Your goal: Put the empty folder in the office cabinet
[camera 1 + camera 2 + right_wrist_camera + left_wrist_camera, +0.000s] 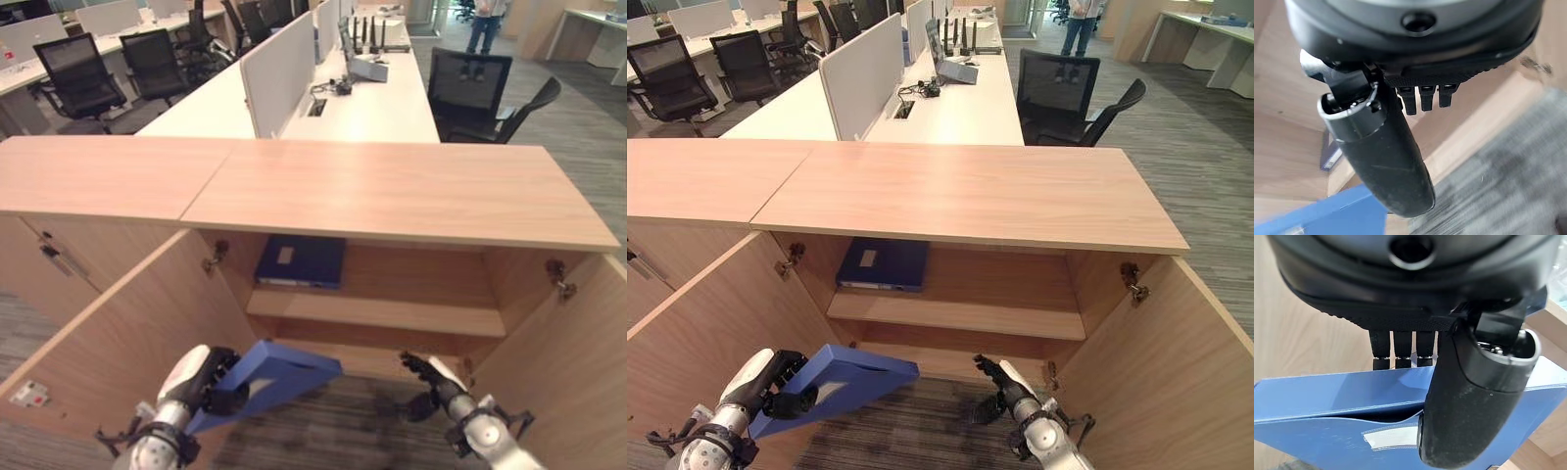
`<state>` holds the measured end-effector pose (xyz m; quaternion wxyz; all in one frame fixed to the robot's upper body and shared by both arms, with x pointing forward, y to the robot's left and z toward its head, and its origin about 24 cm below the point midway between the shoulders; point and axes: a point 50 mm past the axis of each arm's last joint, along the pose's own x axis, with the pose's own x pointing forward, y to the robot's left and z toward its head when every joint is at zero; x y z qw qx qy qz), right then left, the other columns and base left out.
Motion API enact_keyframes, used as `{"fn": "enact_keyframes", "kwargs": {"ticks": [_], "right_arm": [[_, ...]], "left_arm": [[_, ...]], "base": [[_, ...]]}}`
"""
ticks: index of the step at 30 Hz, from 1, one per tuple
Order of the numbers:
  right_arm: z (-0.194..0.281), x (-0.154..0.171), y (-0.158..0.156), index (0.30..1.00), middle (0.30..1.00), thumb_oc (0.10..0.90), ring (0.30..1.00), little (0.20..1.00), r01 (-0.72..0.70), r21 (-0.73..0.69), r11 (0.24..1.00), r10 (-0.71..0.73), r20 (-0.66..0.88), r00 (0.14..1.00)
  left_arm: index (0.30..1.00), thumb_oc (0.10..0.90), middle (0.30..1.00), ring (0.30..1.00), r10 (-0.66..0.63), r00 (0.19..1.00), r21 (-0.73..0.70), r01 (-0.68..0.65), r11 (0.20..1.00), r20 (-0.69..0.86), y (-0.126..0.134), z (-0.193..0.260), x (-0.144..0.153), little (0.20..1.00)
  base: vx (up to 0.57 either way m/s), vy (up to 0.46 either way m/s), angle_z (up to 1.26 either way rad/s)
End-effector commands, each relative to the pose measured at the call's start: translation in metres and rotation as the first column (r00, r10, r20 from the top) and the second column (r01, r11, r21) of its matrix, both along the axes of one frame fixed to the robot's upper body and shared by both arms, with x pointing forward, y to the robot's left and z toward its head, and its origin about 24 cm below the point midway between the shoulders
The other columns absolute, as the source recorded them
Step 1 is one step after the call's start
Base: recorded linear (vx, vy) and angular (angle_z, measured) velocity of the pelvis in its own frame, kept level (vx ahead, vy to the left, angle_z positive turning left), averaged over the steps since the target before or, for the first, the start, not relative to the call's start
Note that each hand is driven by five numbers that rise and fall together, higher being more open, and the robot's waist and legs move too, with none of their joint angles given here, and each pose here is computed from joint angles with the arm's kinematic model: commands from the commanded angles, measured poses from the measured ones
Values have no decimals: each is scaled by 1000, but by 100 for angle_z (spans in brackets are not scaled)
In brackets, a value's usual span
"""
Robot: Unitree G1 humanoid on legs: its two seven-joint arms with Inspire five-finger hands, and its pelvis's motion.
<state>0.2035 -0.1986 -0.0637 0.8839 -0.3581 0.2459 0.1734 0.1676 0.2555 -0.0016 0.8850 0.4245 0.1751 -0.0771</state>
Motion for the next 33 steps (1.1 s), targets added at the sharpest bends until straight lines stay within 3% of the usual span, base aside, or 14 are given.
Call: {"fn": "enact_keyframes", "kwargs": {"ticks": [1, 13, 21, 33], "right_arm": [[22, 32, 24, 900, 900, 800, 900, 900, -146, -38, 989, 150, 135, 979], [61, 63, 54, 900, 900, 800, 900, 900, -228, 37, 973, 207, 295, 933], [73, 74, 68, 900, 900, 800, 900, 900, -236, 72, 969, 197, 354, 914], [61, 64, 59, 900, 900, 800, 900, 900, -207, 71, 976, 175, 309, 935]], "left_arm": [[300, 400, 300, 300, -130, 921, -25, 149, 989, 366, -25, 64, 44, 300], [300, 400, 300, 300, -241, 865, -4, 270, 963, 440, -43, 88, 55, 300], [300, 400, 300, 300, -338, 786, 0, 395, 919, 517, -72, 106, 68, 300], [300, 400, 300, 300, -312, 827, 51, 327, 944, 468, -57, 94, 65, 300]], "base": [[0, 0, 0], [0, 0, 0], [0, 0, 0], [0, 0, 0]]}}
